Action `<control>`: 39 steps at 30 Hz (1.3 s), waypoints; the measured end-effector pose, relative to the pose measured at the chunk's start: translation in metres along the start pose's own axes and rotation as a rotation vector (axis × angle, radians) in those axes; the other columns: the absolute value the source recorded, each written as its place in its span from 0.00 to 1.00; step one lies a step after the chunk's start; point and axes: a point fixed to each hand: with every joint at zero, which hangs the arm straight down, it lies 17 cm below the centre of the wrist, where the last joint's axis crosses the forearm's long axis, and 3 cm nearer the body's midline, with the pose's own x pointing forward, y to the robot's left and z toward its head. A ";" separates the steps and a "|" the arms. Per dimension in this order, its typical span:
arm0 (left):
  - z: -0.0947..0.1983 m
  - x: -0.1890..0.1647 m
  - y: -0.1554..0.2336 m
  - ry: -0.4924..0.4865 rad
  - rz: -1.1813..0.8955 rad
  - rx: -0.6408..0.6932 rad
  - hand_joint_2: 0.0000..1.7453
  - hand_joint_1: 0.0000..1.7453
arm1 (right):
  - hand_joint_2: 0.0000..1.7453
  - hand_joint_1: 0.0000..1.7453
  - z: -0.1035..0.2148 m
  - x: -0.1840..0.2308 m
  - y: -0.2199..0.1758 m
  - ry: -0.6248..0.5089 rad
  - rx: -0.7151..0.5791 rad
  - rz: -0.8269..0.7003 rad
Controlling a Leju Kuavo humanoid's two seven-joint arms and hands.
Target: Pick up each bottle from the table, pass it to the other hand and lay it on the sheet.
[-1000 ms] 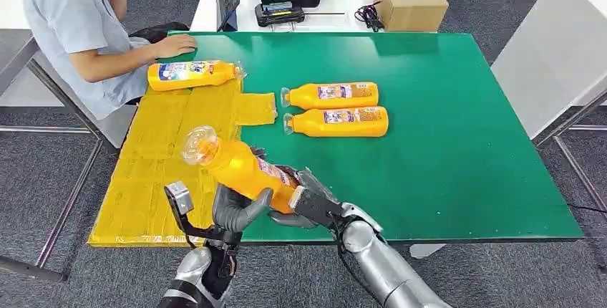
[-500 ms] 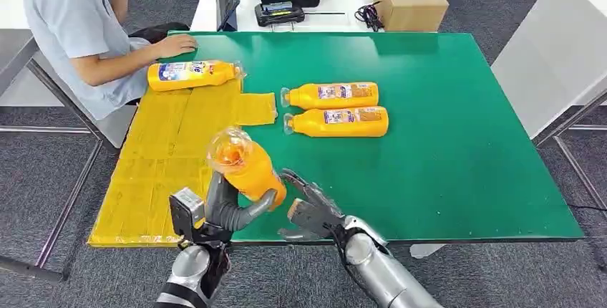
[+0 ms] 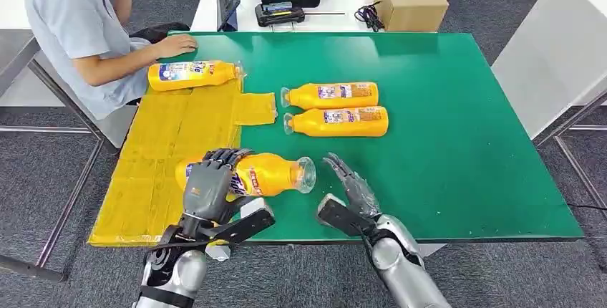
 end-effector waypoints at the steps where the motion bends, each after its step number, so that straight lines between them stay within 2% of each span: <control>1: -0.002 -0.009 -0.004 0.015 -0.036 -0.017 1.00 1.00 | 1.00 0.00 -0.001 0.003 -0.002 -0.012 -0.007 -0.006; 10: -0.004 -0.072 -0.054 0.096 -0.197 -0.198 1.00 1.00 | 1.00 0.00 -0.009 0.019 -0.010 -0.073 -0.037 -0.035; 19: 0.001 -0.118 -0.070 0.173 -0.252 -0.271 1.00 1.00 | 1.00 0.00 -0.013 0.025 -0.010 -0.089 -0.040 -0.055; 20: 0.003 -0.124 -0.071 0.183 -0.264 -0.280 1.00 0.96 | 1.00 0.00 -0.013 0.025 -0.010 -0.090 -0.040 -0.057; 21: 0.005 -0.132 -0.073 0.190 -0.280 -0.289 1.00 0.84 | 1.00 0.00 -0.013 0.025 -0.011 -0.090 -0.041 -0.059; 22: 0.004 -0.136 -0.073 0.193 -0.293 -0.293 1.00 0.46 | 1.00 0.00 -0.013 0.026 -0.011 -0.092 -0.040 -0.061; 23: 0.003 -0.141 -0.073 0.199 -0.306 -0.296 1.00 0.15 | 1.00 0.00 -0.013 0.026 -0.011 -0.092 -0.040 -0.063; 24: 0.002 -0.144 -0.073 0.202 -0.319 -0.300 1.00 0.11 | 1.00 0.00 -0.013 0.026 -0.011 -0.093 -0.040 -0.065; 25: 0.002 -0.146 -0.074 0.201 -0.330 -0.302 1.00 0.12 | 1.00 0.00 -0.013 0.027 -0.011 -0.094 -0.041 -0.067; 28: 0.001 -0.151 -0.076 0.204 -0.361 -0.321 1.00 0.00 | 1.00 0.00 -0.014 0.027 -0.012 -0.097 -0.044 -0.072; 39: -0.001 -0.149 -0.092 0.166 -0.366 -0.395 1.00 0.00 | 1.00 0.00 -0.015 0.026 -0.012 -0.101 -0.043 -0.087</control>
